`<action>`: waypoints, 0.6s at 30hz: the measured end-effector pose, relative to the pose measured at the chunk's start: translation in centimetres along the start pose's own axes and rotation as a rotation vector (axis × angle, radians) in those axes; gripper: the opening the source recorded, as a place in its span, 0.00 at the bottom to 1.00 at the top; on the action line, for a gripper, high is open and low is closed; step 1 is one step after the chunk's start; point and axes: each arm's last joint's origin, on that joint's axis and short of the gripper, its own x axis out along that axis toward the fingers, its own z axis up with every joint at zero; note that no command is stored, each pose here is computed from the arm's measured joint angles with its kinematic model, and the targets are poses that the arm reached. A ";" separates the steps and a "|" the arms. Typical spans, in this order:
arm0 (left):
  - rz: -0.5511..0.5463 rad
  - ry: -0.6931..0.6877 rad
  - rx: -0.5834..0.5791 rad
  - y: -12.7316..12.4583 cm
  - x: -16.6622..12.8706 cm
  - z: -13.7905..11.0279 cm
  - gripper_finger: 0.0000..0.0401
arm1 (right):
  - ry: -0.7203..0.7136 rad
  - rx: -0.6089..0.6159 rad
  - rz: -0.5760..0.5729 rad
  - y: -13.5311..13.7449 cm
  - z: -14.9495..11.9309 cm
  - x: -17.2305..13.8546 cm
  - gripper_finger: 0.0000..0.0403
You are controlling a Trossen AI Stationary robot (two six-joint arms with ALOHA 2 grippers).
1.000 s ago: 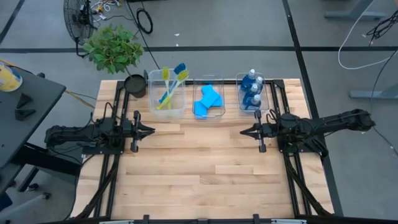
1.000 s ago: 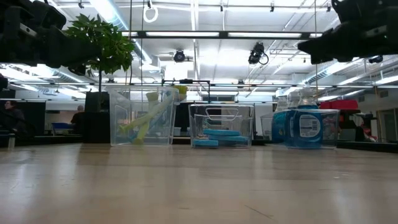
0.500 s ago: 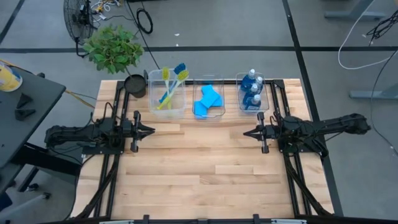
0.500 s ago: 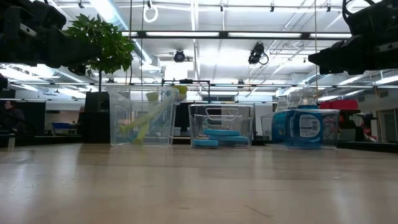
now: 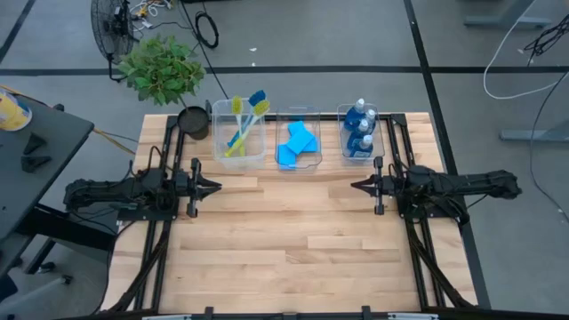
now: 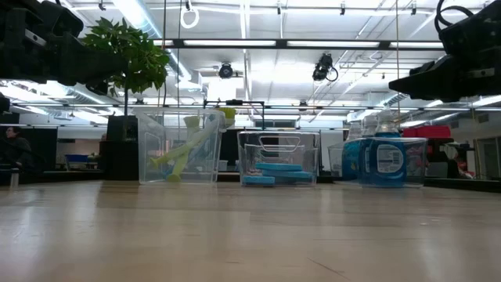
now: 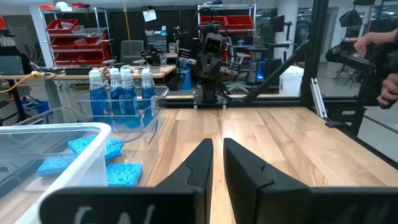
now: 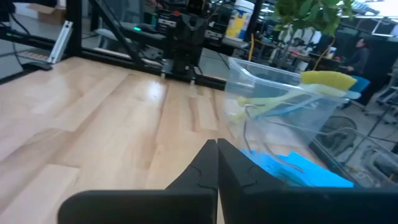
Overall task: Pick & Place Kitchen Sink Supplies
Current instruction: Return to home position
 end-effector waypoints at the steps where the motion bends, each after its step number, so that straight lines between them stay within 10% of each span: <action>1: 0.000 0.000 0.000 0.0 0.0 0.0 0.11 | 0.000 -0.002 -0.006 -0.1 0.0 -0.1 0.00; 18: 0.000 0.000 0.000 0.0 0.0 0.0 0.11 | -0.103 0.015 -0.068 -0.7 0.7 -0.9 0.00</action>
